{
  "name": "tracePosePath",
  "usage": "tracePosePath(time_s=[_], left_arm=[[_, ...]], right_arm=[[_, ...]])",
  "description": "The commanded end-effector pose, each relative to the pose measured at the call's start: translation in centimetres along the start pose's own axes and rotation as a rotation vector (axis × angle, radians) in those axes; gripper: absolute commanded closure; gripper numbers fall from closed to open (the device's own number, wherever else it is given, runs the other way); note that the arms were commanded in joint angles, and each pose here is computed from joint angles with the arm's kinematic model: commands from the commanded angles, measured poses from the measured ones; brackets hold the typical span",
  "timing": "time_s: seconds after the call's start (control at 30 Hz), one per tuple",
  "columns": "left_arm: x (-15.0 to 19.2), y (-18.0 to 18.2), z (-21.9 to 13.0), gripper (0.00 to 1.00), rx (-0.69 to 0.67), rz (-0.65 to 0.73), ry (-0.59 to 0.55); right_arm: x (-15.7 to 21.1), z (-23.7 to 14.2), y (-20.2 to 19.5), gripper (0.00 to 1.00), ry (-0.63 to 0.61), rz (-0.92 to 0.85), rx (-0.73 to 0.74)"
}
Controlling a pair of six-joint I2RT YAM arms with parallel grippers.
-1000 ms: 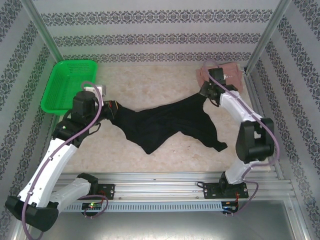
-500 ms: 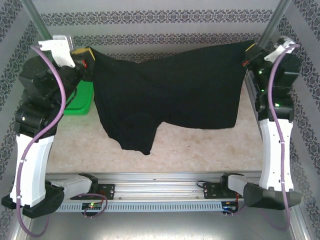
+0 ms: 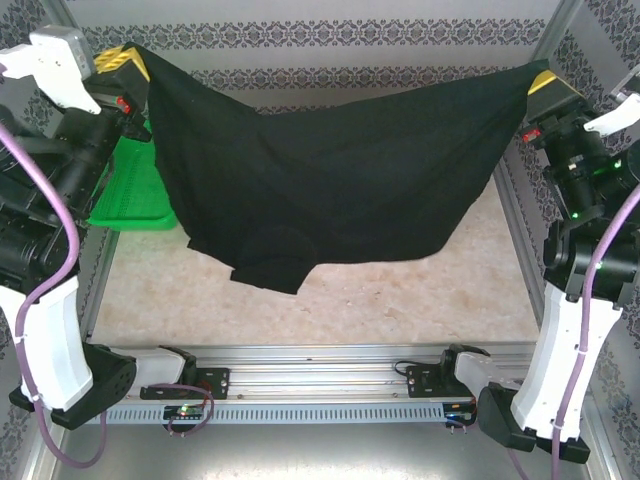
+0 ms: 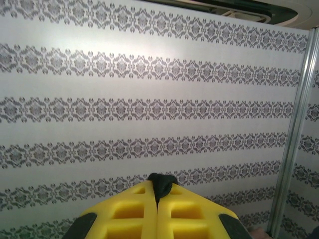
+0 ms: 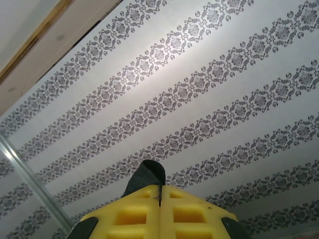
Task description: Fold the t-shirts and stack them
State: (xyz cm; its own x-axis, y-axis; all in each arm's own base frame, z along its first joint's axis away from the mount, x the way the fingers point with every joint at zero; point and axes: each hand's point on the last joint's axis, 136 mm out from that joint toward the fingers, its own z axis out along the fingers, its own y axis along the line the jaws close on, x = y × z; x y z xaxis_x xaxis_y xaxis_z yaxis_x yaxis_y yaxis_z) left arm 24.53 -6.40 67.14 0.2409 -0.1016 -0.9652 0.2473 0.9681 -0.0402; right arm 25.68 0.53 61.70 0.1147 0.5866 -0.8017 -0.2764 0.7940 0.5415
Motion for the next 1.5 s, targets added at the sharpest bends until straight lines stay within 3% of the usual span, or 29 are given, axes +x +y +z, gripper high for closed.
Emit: tracePosePath(time_s=[0.0,0.13,0.4,0.53,0.8,0.97,1.17,1.47], left_arm=[[-2.8,0.5,-2.2,1.00,-0.026,0.068,-0.083],[-2.1,0.9,-1.9,1.00,-0.048,0.106,-0.057],[1.5,1.9,2.1,1.00,-0.108,0.213,0.032],[-0.6,1.5,2.0,1.00,-0.091,0.198,-0.028],[-7.4,0.2,-3.1,1.00,-0.029,0.174,-0.248],[-10.0,-0.8,-5.7,1.00,0.029,0.150,-0.335],[-11.4,-1.0,-8.4,1.00,0.038,0.157,-0.383],[-10.9,-0.6,-7.8,1.00,0.009,0.192,-0.363]], right_arm=[[-1.0,-1.5,1.8,1.00,-0.016,0.022,-0.031],[-1.1,-1.6,2.0,1.00,-0.011,0.049,-0.027],[1.6,-0.8,-2.2,1.00,0.019,0.134,0.089],[1.1,-1.0,-1.0,1.00,0.008,0.120,0.033],[-0.4,-2.0,3.0,1.00,-0.002,0.133,-0.117],[-1.9,-3.5,6.1,1.00,-0.021,0.118,-0.196],[-3.4,-6.0,9.0,1.00,-0.043,0.098,-0.239],[-3.9,-6.3,9.4,1.00,-0.050,0.134,-0.235]])
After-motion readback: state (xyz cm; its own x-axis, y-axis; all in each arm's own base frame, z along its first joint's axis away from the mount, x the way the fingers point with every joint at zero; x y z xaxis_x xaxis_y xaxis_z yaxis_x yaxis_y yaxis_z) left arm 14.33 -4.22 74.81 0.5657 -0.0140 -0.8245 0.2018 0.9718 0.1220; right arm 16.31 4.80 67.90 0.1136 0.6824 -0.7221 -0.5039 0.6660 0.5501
